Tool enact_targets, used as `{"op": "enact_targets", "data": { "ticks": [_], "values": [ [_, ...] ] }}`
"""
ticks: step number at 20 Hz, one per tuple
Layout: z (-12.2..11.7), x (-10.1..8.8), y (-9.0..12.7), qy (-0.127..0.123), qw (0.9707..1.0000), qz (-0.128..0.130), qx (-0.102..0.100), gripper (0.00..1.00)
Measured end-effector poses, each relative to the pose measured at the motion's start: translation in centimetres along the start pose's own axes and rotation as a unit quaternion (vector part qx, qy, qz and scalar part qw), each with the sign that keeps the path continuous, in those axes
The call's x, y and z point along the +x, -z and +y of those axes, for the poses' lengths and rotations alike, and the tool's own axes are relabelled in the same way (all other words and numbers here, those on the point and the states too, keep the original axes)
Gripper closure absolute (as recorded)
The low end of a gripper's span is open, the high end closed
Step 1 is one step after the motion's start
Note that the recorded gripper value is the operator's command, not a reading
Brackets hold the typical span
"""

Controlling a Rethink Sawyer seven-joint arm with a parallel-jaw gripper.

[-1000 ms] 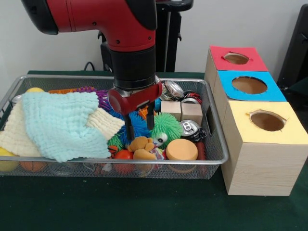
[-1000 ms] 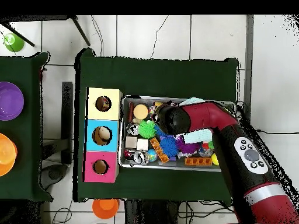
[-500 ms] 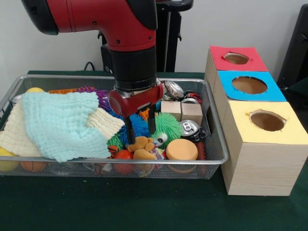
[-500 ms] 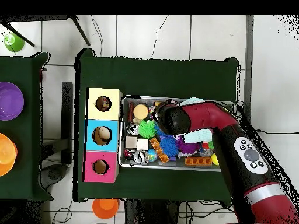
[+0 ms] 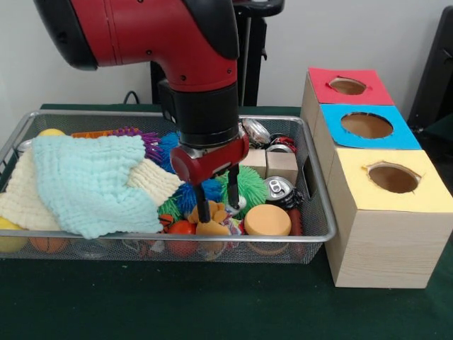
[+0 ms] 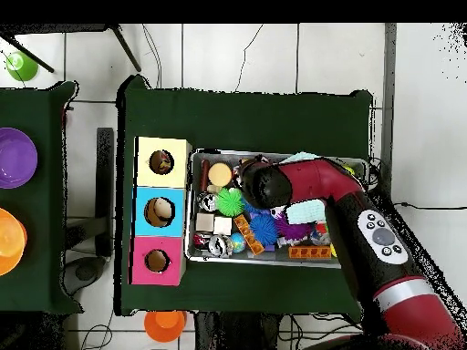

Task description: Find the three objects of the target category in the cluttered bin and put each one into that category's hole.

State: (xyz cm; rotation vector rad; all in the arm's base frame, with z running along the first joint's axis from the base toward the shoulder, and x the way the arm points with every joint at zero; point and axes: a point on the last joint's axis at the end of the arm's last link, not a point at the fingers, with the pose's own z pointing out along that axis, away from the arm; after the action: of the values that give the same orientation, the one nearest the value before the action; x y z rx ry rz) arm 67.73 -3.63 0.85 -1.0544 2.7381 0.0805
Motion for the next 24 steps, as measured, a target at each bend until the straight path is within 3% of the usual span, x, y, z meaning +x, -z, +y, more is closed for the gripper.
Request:
{"op": "enact_targets", "data": {
  "ticks": [10,17,24],
  "values": [
    [1.9,-1.6,-1.9,0.014,0.9999,0.003,-0.007,0.00],
    [2.3,-1.6,-2.6,0.045,0.9988,0.018,0.011,0.00],
    [1.3,-1.1,-2.9,0.059,0.9973,0.030,0.032,0.00]
  ]
}}
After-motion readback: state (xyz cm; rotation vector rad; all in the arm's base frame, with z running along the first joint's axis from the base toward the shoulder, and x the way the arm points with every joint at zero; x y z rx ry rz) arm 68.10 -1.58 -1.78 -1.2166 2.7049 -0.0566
